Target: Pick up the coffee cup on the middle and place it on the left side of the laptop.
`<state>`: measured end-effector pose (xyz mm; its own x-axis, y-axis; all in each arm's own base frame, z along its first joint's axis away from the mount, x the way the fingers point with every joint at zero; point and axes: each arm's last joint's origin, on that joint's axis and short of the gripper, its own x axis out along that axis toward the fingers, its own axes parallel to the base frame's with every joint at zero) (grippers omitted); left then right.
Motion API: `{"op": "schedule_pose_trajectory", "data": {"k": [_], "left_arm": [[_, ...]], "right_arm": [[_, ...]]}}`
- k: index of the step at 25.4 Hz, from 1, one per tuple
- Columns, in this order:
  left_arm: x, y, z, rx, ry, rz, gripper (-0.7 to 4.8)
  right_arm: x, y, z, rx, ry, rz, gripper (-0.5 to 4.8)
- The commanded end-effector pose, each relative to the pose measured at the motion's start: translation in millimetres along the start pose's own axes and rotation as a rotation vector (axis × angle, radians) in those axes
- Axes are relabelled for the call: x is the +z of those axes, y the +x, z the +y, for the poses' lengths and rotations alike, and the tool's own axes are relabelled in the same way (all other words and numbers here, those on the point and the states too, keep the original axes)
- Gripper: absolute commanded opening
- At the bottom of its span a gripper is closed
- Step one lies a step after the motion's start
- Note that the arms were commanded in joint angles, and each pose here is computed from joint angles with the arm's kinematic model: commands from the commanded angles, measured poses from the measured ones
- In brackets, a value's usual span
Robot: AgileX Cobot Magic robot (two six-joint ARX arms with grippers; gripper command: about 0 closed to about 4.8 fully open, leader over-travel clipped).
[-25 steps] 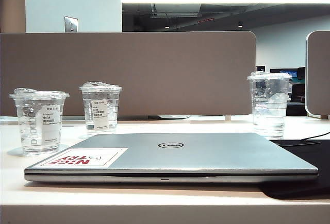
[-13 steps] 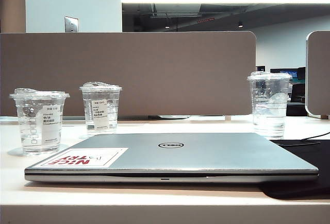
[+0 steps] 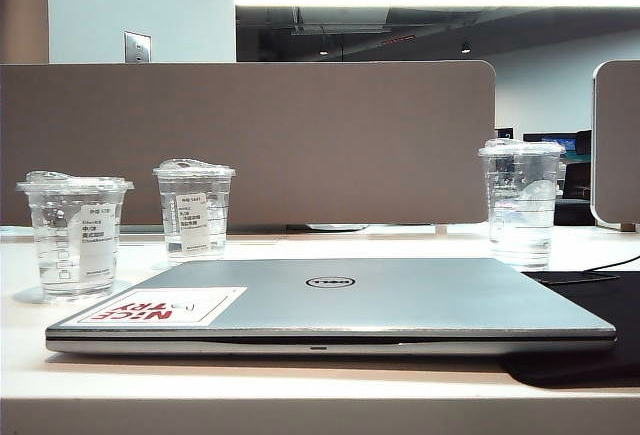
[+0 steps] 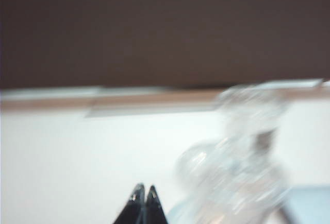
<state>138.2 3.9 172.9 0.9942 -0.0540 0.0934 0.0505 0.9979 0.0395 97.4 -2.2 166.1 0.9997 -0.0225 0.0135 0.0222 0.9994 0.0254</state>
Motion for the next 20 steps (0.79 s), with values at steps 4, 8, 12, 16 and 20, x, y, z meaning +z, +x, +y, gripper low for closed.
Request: {"op": "schedule_pose_trajectory", "data": {"k": [4,8,12,16,20], "left_arm": [[-4.6,-25.2,1.7,0.146,-0.025,0.118,-0.05],[1.3,-36.9,0.5,0.146,-0.063,0.05,-0.05],[0.6,-41.4,-0.2,0.142,-0.077,0.048,-0.05],[-4.1,-41.6,-0.6,0.134,-0.095,0.095,-0.05],[-5.2,-41.8,-0.6,0.135,-0.095,0.107,-0.05]], "right_arm": [[0.5,0.1,-0.1,-0.001,0.0,-0.015,-0.05],[0.5,0.1,-0.1,-0.001,0.0,-0.015,-0.05],[0.5,0.1,-0.1,-0.001,0.0,-0.015,-0.05],[0.4,0.1,-0.1,-0.001,0.0,-0.014,-0.05],[0.4,0.1,-0.1,-0.002,0.0,-0.015,-0.05]]}}
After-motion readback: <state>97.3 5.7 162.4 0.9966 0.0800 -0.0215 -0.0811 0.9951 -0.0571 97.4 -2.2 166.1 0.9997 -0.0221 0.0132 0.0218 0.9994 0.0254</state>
